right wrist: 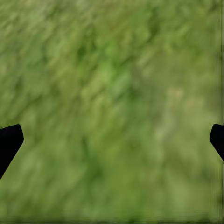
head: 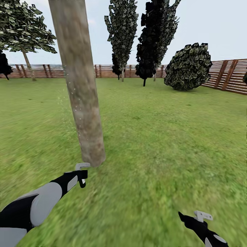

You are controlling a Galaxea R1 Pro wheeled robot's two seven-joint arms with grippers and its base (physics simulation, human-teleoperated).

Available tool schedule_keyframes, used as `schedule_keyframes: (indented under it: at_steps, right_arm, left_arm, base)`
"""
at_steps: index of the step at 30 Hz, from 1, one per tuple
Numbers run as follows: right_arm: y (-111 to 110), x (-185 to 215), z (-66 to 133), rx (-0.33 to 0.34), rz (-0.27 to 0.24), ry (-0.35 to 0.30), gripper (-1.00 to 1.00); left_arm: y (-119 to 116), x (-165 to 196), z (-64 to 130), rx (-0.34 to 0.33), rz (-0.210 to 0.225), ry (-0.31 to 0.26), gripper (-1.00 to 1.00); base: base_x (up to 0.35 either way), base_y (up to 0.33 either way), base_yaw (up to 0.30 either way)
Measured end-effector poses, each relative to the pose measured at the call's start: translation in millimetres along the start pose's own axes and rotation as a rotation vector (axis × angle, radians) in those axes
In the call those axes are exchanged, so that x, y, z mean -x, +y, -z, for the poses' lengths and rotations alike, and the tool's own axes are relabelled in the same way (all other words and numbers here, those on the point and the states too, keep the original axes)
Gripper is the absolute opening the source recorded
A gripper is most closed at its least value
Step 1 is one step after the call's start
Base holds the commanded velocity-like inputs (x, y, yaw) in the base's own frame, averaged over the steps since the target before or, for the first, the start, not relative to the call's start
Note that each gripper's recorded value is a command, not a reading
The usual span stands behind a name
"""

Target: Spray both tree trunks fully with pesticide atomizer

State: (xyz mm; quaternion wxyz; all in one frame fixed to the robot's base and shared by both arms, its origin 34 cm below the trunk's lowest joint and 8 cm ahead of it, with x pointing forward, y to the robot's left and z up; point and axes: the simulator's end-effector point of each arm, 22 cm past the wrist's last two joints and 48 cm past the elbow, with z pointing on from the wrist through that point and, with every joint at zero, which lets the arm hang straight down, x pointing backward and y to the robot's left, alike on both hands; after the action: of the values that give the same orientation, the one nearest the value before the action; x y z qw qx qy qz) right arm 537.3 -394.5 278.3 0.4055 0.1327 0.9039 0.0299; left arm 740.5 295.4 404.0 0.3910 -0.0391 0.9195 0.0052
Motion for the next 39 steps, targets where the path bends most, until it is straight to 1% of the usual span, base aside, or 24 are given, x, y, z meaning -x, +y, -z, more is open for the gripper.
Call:
schedule_keyframes:
  at_steps: [6, 11, 12, 13, 14, 16, 17, 18, 19, 21, 23, 24, 25, 26, 28, 29, 30, 31, 35, 38, 39]
  right_arm:
    - [-1.1, -0.6, 0.2, -0.002, -0.006, 0.0, 1.0]
    - [-0.9, -2.4, 0.2, -0.002, -0.006, 0.004, 1.0]
    - [-0.7, -2.5, 0.2, -0.001, -0.006, 0.004, 1.0]
    - [-0.3, -2.7, 0.2, -0.001, -0.006, 0.004, 1.0]
    - [-0.5, -2.7, 0.3, -0.001, -0.006, 0.004, 1.0]
    - [-0.7, -2.7, 0.3, -0.002, -0.006, 0.004, 1.0]
    - [-0.7, -2.6, 0.3, -0.002, -0.006, 0.004, 1.0]
    - [-0.8, -2.6, 0.4, -0.002, -0.006, 0.004, 1.0]
    - [-0.8, -2.6, 0.4, -0.002, -0.006, 0.004, 1.0]
    - [-0.8, -2.6, 0.3, -0.002, -0.006, 0.004, 1.0]
    - [-0.8, -2.7, 0.3, -0.002, -0.006, 0.004, 1.0]
    - [-0.9, -2.6, 0.4, -0.002, -0.006, 0.004, 1.0]
    - [-1.1, -2.6, 0.4, -0.002, -0.007, 0.004, 1.0]
    - [-1.1, -2.6, 0.4, -0.002, -0.007, 0.004, 1.0]
    - [-1.2, -2.7, 0.4, -0.002, -0.007, 0.004, 1.0]
    - [-1.4, -2.7, 0.5, -0.003, -0.007, 0.004, 1.0]
    - [-1.4, -2.7, 0.4, -0.003, -0.007, 0.004, 1.0]
    - [-1.5, -2.6, 0.4, -0.003, -0.007, 0.004, 1.0]
    - [-1.2, -1.9, 0.3, -0.003, -0.007, 0.002, 1.0]
    - [-2.2, 0.2, 0.3, -0.004, -0.005, -0.002, 1.0]
    - [-2.3, 0.9, 0.3, -0.004, -0.005, -0.003, 1.0]
  left_arm:
    - [-0.3, -2.2, -0.2, -0.002, 0.002, 0.0, -1.0]
    - [0.2, -1.0, -0.1, -0.006, 0.003, -0.003, -1.0]
    - [5.5, 3.6, 0.3, 0.001, 0.004, -0.011, -1.0]
    - [16.0, 12.8, 1.4, 0.016, 0.006, -0.027, -1.0]
    - [26.8, 22.1, 3.3, 0.033, 0.009, -0.024, -1.0]
    - [41.1, 37.7, 9.3, 0.056, 0.017, 0.015, -1.0]
    - [47.8, 55.4, 16.0, 0.07, 0.021, 0.024, -1.0]
    - [54.0, 77.8, 24.9, 0.084, 0.025, 0.014, -1.0]
    - [58.2, 93.0, 33.2, 0.094, 0.03, 0.017, -1.0]
    - [61.6, 112.6, 47.2, 0.105, 0.039, 0.031, -1.0]
    - [58.6, 126.9, 53.3, 0.101, 0.045, 0.029, -1.0]
    - [53.6, 140.5, 60.0, 0.093, 0.05, 0.046, -1.0]
    - [45.9, 146.4, 65.3, 0.081, 0.055, 0.076, -1.0]
    - [40.5, 151.0, 68.3, 0.075, 0.054, 0.088, -1.0]
    - [30.1, 170.1, 75.5, 0.064, 0.043, 0.078, -1.0]
    - [22.3, 177.9, 81.4, 0.055, 0.037, 0.096, -1.0]
    - [21.1, 178.7, 83.9, 0.057, 0.029, 0.113, -1.0]
    - [20.3, 181.0, 85.6, 0.058, 0.026, 0.116, -1.0]
    - [19.8, 195.7, 92.3, 0.062, 0.017, 0.108, -1.0]
    - [20.5, 194.7, 91.9, 0.076, -0.016, 0.114, -1.0]
    - [25.8, 191.4, 90.8, 0.091, -0.032, 0.123, -1.0]
  base:
    - [-0.026, -0.006, -0.124]
    - [-0.001, 0.0, -0.014]
    - [0.0, 0.0, -0.001]
    - [0.0, 0.0, 0.0]
    - [0.0, 0.0, 0.0]
    - [0.0, 0.0, 0.0]
    - [0.0, 0.0, 0.0]
    - [0.0, 0.0, 0.0]
    - [0.0, 0.0, 0.0]
    - [0.0, 0.0, 0.0]
    - [0.0, 0.0, 0.0]
    - [0.0, 0.0, 0.0]
    - [0.0, 0.0, 0.0]
    - [0.0, 0.0, 0.0]
    - [0.0, 0.0, 0.0]
    - [0.0, 0.0, 0.0]
    - [0.0, 0.0, 0.0]
    - [0.0, 0.0, 0.0]
    - [0.0, 0.0, 0.0]
    - [0.0, 0.0, -0.064]
    - [0.0, 0.0, -0.23]
